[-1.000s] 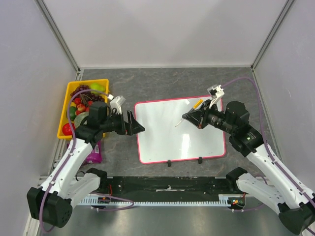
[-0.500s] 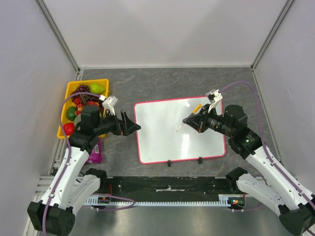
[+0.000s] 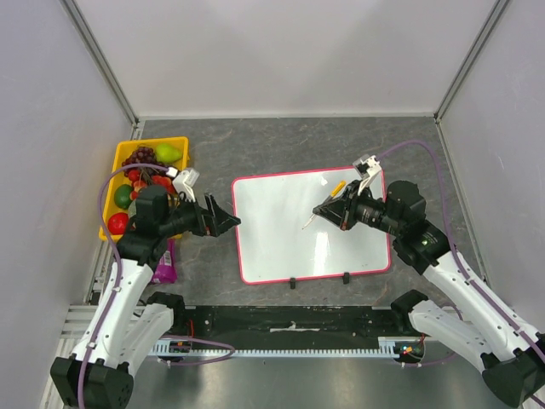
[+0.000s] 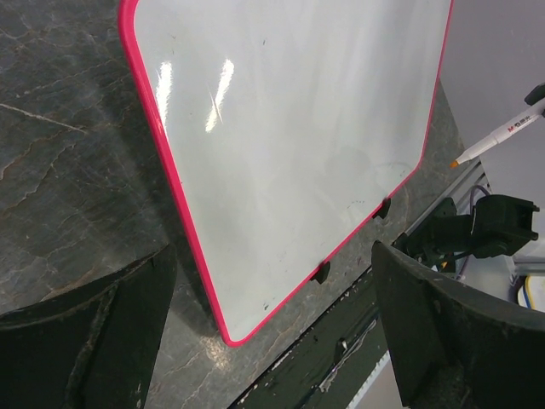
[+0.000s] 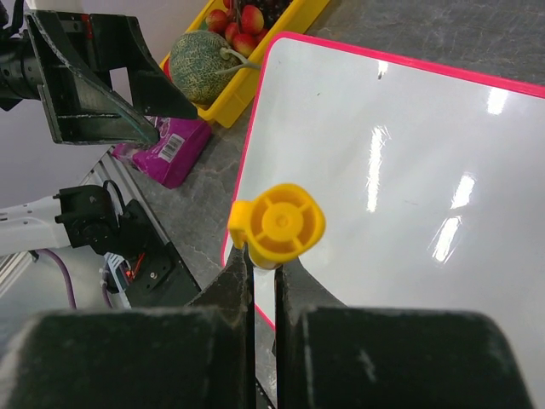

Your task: Write a sentence on the whiteboard

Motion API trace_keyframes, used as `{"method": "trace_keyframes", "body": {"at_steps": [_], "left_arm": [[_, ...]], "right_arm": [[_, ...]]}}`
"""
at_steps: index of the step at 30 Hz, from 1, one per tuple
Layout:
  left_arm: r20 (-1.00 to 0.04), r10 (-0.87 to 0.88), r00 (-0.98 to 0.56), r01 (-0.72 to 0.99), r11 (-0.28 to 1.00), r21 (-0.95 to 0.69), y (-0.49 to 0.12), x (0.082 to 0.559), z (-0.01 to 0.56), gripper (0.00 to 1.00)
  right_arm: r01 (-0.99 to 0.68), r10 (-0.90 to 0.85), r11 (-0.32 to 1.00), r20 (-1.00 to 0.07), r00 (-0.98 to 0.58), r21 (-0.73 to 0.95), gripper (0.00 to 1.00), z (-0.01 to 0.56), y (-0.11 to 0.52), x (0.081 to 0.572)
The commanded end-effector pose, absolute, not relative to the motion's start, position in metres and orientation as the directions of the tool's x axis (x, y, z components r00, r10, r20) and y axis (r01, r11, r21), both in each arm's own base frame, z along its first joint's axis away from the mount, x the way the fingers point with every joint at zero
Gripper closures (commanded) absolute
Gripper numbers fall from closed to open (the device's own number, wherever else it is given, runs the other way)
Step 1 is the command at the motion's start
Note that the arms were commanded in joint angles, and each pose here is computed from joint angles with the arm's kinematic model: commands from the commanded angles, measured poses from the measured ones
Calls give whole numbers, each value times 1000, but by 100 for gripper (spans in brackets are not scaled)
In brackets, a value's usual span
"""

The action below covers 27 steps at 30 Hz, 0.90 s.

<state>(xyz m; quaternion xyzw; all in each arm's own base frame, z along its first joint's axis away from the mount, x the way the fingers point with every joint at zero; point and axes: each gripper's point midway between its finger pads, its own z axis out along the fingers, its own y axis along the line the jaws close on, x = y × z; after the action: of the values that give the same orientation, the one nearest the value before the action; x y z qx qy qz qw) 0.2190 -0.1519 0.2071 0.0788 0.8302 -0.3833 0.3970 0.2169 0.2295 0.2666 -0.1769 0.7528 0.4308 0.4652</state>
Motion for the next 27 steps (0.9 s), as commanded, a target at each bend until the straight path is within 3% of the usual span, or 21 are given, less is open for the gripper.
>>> {"method": "trace_keyframes", "body": {"at_steps": [1,27], "left_arm": [[-749,-147,-646,500,660,-561,-156,217,213,0],[-743,-147,-653,498,656,-567,-157,216,209,1]], "right_arm": [[-696,178,534,-868,-463,481,100,281,231,215],[-715,191,493,-863,-468,496,100,276,239,216]]}}
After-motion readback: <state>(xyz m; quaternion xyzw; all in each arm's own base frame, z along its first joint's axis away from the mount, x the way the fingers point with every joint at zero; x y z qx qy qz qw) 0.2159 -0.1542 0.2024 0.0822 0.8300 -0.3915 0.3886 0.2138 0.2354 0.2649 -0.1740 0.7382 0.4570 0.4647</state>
